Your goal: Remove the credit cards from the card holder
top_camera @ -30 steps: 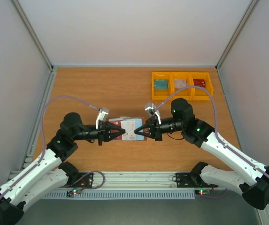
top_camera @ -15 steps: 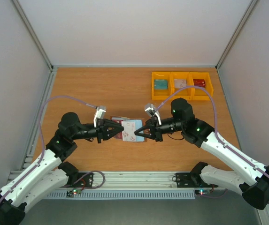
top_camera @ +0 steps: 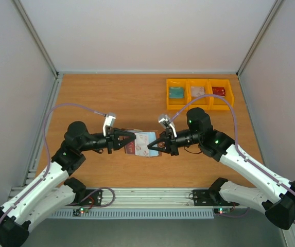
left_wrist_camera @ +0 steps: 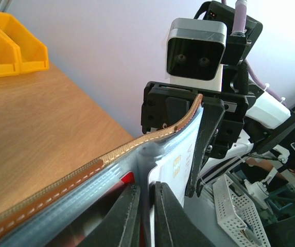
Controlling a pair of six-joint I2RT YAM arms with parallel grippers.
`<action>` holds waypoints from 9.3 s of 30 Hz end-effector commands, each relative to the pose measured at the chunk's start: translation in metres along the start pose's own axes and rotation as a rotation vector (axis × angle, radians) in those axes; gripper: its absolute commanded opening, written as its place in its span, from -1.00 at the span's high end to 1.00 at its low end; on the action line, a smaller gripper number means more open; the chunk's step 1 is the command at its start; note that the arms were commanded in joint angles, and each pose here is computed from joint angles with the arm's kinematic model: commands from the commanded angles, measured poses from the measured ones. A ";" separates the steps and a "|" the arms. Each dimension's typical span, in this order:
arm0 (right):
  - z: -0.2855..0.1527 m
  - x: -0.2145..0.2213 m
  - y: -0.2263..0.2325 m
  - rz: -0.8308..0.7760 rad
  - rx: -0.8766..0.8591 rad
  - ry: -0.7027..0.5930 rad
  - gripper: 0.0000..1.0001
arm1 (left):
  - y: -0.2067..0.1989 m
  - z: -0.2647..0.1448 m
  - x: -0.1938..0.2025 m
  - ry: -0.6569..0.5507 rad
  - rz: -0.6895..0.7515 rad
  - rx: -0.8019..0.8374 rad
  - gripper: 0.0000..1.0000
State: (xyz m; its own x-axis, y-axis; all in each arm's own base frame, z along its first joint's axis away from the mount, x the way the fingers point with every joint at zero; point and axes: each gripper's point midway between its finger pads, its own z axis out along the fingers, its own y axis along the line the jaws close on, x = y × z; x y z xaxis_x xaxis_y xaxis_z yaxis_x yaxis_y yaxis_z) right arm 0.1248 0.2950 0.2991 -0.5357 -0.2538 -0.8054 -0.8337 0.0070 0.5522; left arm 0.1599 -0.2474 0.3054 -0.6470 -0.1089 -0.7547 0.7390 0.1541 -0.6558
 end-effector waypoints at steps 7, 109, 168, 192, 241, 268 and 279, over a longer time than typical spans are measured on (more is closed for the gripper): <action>-0.002 -0.009 0.020 -0.077 -0.081 -0.009 0.98 | -0.010 0.007 -0.004 -0.014 0.048 0.034 0.82; -0.013 -0.059 0.006 -0.123 0.145 -0.051 -0.75 | -0.010 -0.022 -0.019 -0.102 0.144 -0.011 0.99; -0.338 -0.019 -0.450 1.243 1.311 -1.378 0.97 | 0.129 -0.112 -0.002 -0.442 -0.021 -0.701 -0.99; -0.287 0.000 -0.497 1.370 1.297 -1.178 0.98 | 0.137 -0.113 0.002 -0.433 -0.033 -0.725 -0.99; -0.007 0.113 -0.217 0.975 0.491 0.390 -0.97 | 0.131 -0.106 0.002 -0.420 -0.028 -0.675 -0.99; -0.008 0.025 -0.165 0.665 0.332 0.271 0.98 | 0.111 -0.088 -0.001 -0.394 -0.016 -0.517 -0.99; -0.021 -0.053 -0.092 0.320 0.382 0.157 0.98 | 0.059 -0.064 -0.005 -0.340 0.014 -0.225 -0.99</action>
State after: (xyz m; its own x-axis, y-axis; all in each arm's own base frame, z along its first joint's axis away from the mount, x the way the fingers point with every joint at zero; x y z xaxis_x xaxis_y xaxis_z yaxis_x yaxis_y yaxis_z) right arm 0.2446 0.2815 0.2807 -0.8210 -0.2768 -0.4994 -0.5700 0.4488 0.6883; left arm 0.2137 -0.1589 0.2403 -0.5344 -0.4388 -0.7224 0.5263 0.4961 -0.6906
